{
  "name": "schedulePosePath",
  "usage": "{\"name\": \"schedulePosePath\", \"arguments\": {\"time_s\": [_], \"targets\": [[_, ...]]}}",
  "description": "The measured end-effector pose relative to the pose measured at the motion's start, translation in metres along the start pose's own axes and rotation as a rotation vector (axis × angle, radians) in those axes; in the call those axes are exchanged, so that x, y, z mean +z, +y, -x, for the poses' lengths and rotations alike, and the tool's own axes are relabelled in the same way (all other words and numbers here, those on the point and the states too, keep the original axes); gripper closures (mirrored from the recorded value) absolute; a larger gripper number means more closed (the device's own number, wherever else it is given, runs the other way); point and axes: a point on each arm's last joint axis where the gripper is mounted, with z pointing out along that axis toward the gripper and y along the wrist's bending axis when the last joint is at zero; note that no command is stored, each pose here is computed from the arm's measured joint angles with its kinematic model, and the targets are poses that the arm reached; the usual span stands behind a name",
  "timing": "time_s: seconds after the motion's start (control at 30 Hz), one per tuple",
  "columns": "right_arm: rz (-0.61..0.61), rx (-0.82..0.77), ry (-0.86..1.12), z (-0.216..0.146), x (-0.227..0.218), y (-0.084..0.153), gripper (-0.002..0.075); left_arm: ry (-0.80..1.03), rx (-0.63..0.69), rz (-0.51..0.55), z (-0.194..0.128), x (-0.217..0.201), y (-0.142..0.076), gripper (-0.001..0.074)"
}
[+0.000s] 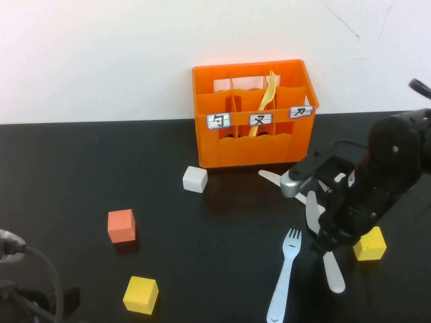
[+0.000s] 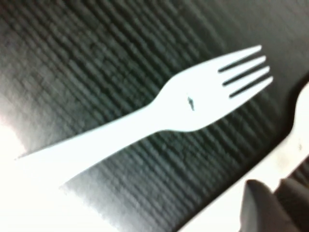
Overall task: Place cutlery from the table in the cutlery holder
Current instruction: Pick up the knife
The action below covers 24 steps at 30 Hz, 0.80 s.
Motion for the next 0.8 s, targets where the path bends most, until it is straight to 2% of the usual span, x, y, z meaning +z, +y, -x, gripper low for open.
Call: {"name": "schedulePosePath", "arguments": {"time_s": [0.17, 0.27, 0.57, 0.8], "targets": [[-0.013, 0.083, -0.022, 0.01, 0.004, -0.004, 0.0478, 0.007, -0.003, 0.001, -0.002, 0.001, 0.0, 0.0736], [-0.044, 0.106, -0.029, 0.012, 0.006, -0.008, 0.0402, 0.008, -0.003, 0.001, -0.002, 0.001, 0.001, 0.0736], [-0.072, 0.197, 0.026, 0.009, 0.026, -0.013, 0.033, 0.008, -0.003, 0.001, -0.002, 0.001, 0.001, 0.0736], [-0.07, 0.199, 0.025, 0.01, 0.027, -0.013, 0.0316, 0.008, -0.003, 0.001, -0.002, 0.001, 0.001, 0.0736]]}}
